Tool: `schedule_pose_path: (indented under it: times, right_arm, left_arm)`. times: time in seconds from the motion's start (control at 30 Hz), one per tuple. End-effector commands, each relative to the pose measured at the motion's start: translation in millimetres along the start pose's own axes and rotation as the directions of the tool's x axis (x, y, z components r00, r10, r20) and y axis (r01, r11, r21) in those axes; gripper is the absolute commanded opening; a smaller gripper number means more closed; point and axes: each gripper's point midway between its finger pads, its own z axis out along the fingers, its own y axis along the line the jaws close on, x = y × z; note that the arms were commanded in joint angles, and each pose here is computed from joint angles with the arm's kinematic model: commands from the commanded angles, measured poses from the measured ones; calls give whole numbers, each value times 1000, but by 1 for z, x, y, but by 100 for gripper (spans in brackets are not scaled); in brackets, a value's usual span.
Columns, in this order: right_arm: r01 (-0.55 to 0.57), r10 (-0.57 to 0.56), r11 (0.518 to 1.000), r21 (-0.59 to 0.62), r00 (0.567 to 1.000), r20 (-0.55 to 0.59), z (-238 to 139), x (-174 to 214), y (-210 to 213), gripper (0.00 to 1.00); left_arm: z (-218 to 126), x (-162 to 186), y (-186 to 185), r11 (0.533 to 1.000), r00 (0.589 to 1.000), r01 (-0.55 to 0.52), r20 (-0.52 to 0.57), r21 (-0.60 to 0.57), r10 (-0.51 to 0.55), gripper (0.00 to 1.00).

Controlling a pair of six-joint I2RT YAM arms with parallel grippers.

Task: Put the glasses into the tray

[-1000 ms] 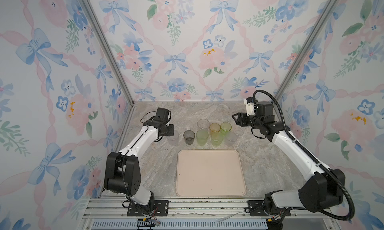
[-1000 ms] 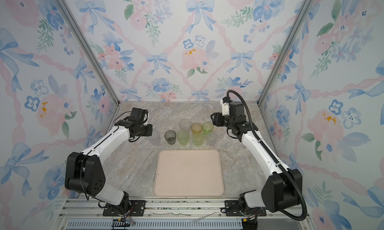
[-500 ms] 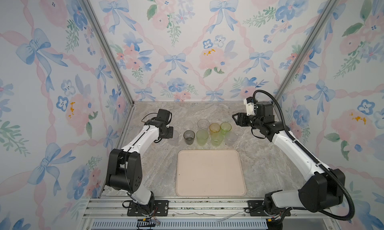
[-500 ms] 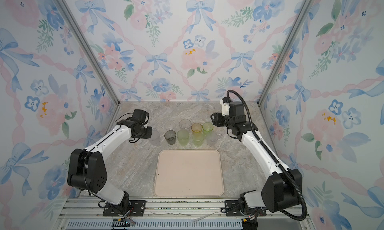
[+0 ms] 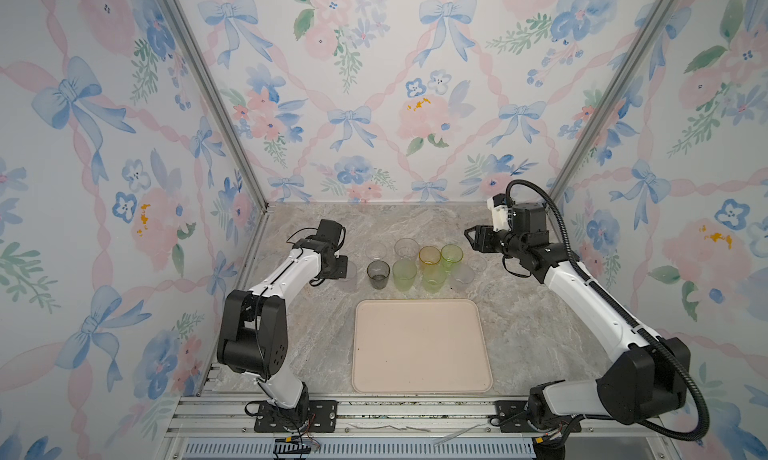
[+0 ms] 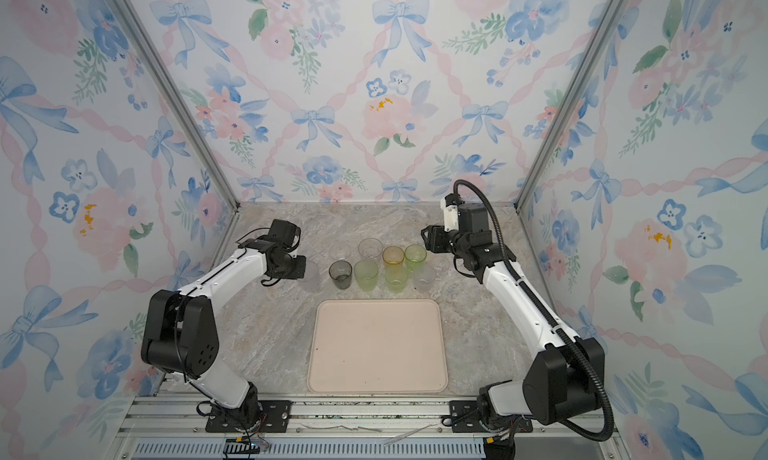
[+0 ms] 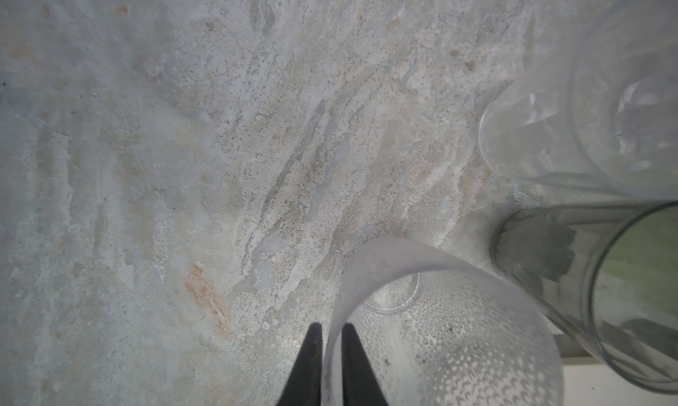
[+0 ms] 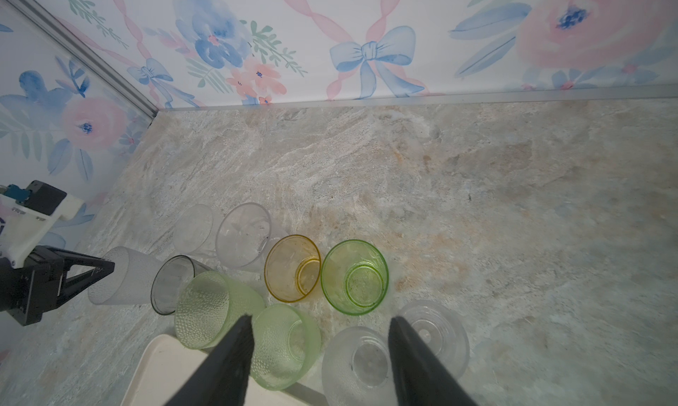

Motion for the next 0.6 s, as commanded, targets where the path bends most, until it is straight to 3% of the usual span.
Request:
schedule_pose_path:
  times: [0.0, 0.2, 0.57]
  right_arm:
    - [1, -1, 1000, -5, 1000, -1, 2, 2, 3, 61]
    - [0, 0, 1000, -5, 1000, -2, 4, 1, 3, 61]
    - [-19, 19, 999, -41, 1000, -7, 7, 0, 9, 61]
  left_arm:
    - [2, -3, -5, 1000, 1000, -22, -10, 15, 22, 10]
    - [-4, -9, -5, 1000, 1000, -21, 8, 16, 21, 0]
    - [-36, -17, -8, 998, 997, -33, 72, 50, 29, 0]
